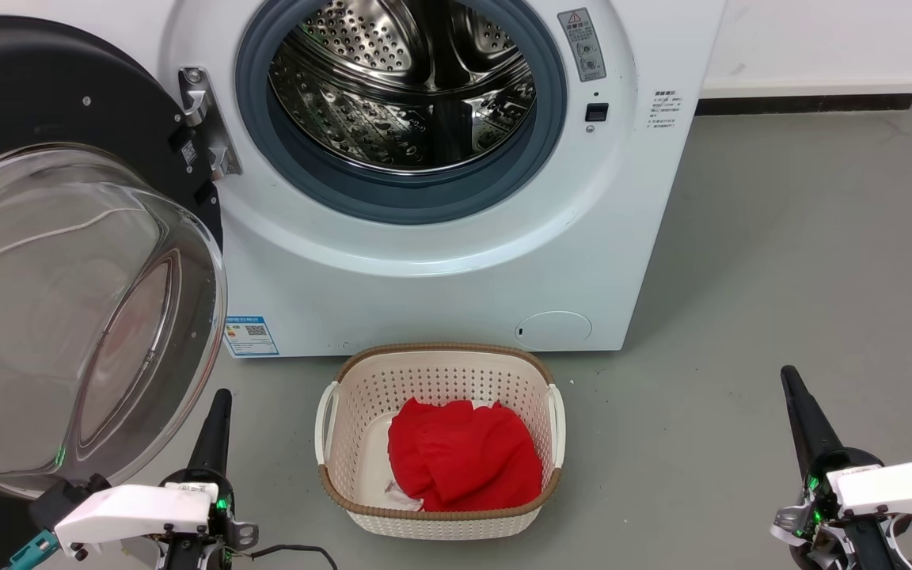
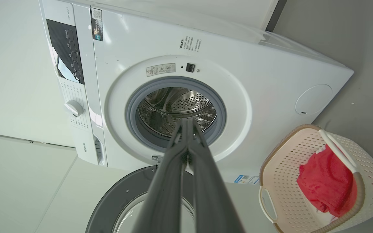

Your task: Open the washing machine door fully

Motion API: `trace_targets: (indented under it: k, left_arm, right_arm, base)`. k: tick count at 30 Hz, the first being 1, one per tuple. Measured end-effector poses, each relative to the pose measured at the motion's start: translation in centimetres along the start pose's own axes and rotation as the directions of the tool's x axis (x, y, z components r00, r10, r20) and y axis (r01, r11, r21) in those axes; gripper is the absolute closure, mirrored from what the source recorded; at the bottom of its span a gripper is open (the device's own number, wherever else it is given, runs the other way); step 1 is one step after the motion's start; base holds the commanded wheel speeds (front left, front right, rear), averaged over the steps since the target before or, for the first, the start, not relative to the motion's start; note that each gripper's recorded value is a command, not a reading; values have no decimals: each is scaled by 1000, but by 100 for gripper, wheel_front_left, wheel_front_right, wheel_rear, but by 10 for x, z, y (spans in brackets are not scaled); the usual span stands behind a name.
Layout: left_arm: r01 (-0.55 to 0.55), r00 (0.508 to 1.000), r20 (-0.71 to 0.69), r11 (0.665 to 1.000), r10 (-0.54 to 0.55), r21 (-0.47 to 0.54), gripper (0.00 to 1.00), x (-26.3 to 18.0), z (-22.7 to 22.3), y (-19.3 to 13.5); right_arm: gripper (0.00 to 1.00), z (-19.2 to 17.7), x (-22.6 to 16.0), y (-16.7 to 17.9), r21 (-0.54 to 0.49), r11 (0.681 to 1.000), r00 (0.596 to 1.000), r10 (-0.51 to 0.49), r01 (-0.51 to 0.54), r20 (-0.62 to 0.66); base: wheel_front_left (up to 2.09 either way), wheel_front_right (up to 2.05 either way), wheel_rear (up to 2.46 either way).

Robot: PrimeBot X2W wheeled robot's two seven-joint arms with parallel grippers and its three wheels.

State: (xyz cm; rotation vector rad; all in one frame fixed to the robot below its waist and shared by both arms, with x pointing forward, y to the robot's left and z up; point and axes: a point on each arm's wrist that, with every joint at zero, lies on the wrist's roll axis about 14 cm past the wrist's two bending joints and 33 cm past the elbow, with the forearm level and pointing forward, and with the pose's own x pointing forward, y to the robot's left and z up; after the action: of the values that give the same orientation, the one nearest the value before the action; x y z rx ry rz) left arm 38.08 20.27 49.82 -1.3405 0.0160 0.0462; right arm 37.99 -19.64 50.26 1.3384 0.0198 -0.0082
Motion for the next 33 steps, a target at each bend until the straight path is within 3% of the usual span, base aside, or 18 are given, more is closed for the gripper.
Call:
trace_targets:
  k: [24,33]
  left_arm:
    - [25,999,-16,979,-29,-201,100,6,-2,-6]
    - [27,999,-18,972,-32,-232,100,7,-2,-7]
  right_arm:
    - [100,4,7,2,197,980,1000,10,-11,6]
    - [100,5,7,1,231,973,1000,7,-9,8]
  base:
    - [0,0,0]
    - [0,0,0]
